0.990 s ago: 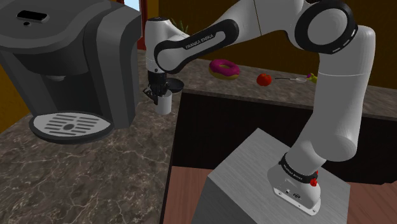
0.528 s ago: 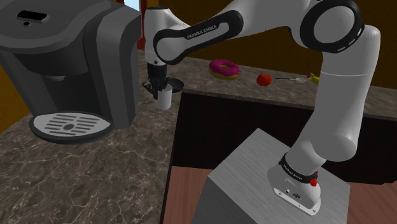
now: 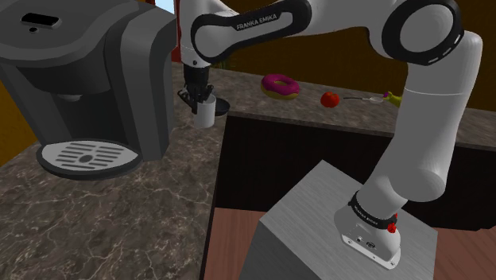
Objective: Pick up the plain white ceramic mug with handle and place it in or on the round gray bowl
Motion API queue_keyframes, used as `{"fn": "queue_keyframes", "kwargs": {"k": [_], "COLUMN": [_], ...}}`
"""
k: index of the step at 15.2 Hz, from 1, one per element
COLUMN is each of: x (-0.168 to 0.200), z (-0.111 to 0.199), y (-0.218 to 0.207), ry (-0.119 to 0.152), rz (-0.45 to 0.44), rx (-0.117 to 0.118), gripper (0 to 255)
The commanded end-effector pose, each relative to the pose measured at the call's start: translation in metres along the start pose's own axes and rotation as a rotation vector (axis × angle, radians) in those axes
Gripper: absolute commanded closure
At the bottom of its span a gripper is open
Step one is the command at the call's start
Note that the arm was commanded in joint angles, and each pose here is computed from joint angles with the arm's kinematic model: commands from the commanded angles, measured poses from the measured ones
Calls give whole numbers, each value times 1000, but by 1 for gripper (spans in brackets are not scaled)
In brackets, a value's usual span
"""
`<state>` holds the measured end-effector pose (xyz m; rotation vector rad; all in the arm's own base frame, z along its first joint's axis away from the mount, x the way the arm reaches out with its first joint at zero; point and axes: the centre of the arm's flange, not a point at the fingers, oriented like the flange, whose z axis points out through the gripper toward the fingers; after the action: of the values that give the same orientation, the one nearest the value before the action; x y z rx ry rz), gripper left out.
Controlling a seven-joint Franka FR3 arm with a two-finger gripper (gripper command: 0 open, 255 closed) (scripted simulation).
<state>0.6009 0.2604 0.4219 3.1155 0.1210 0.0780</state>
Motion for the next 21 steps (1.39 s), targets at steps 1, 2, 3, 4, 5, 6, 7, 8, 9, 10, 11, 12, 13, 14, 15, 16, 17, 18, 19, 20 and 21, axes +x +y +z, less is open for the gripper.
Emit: {"fn": "queue_keyframes", "kwargs": {"k": [1, 2, 3, 4, 5, 6, 7, 8, 9, 10, 11, 12, 13, 14, 15, 16, 17, 18, 19, 20, 21], "x": [0, 0, 0, 0, 1, 1, 1, 1, 9, 17, 25, 33, 40, 48, 56, 64, 72, 79, 87, 95, 103], "z": [-12, -17, -22, -27, -33, -38, -43, -48, -49, -50, -50, -51, -52, -53, -53, -54, -55, -55, -56, -57, -57], "y": [0, 0, 0, 0, 0, 0, 0, 1, 11, 22, 32, 43, 54, 64, 75, 86, 96, 107, 117, 128, 139], "ry": [0, 0, 0, 0, 0, 0, 0, 0, 0, 0, 0, 0, 0, 0, 0, 0, 0, 0, 0, 0, 0], "rz": [0, 0, 0, 0, 0, 0, 0, 0, 0, 0, 0, 0, 0, 0, 0, 0, 0, 0, 0, 0, 0], "rx": [0, 0, 0, 0, 0, 0, 0, 0, 0, 0, 0, 0, 0, 0, 0, 0, 0, 0, 0, 0, 0], "gripper": [255, 255, 255, 255, 255, 255, 255, 255, 255, 255, 255, 255, 255, 255, 255, 255, 255, 255, 255, 255, 255]}}
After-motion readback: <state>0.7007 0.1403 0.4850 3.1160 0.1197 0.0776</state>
